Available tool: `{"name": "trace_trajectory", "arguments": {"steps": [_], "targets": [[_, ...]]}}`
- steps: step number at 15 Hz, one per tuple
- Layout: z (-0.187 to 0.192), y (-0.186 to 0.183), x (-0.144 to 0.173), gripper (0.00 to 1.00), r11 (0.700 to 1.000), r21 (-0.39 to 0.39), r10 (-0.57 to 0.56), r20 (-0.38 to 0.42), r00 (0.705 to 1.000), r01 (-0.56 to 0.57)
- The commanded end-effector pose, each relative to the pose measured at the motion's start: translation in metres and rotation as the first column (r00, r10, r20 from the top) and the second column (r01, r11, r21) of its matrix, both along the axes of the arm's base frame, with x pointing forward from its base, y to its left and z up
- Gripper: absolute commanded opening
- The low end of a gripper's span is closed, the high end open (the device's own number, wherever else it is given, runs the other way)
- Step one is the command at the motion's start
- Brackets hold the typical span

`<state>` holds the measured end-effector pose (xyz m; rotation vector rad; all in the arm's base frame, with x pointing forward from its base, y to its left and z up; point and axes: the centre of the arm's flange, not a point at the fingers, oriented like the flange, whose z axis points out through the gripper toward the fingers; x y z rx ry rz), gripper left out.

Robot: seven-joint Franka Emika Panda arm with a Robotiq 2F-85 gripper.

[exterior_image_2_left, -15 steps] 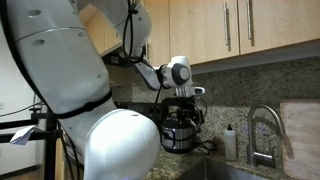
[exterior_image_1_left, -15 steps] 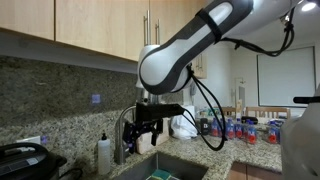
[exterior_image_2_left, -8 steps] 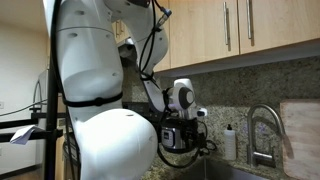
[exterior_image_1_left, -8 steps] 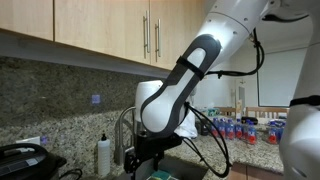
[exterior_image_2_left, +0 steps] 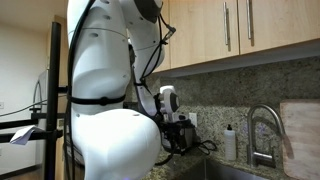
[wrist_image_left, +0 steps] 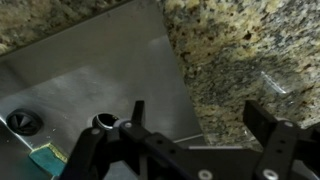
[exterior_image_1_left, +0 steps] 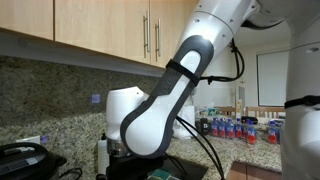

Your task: Push the faucet to the left

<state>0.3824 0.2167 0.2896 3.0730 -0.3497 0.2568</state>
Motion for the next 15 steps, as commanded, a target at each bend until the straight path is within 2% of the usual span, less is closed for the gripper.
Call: {"name": "trace_trajectory", "arguments": {"steps": [1,5,6,9,15], "targets": [[-0.0093,0.0119,0.0069,1.0,1.0,-0.011,0.008,-0.056,0.998,-0.009],[-0.0142,0.0165,0.0081,1.0,0.999,-0.031,0.01,-0.118,0.993,-0.013],[-0.0134,0.013,0.004,1.0,1.0,-0.028,0.008,-0.086,0.996,-0.011],[-0.0153,0.0152,0.006,1.0,0.999,-0.032,0.008,-0.099,0.995,-0.012],[-0.0151,0.0121,0.0066,1.0,0.986,0.021,0.167,-0.162,0.973,-0.166]]}}
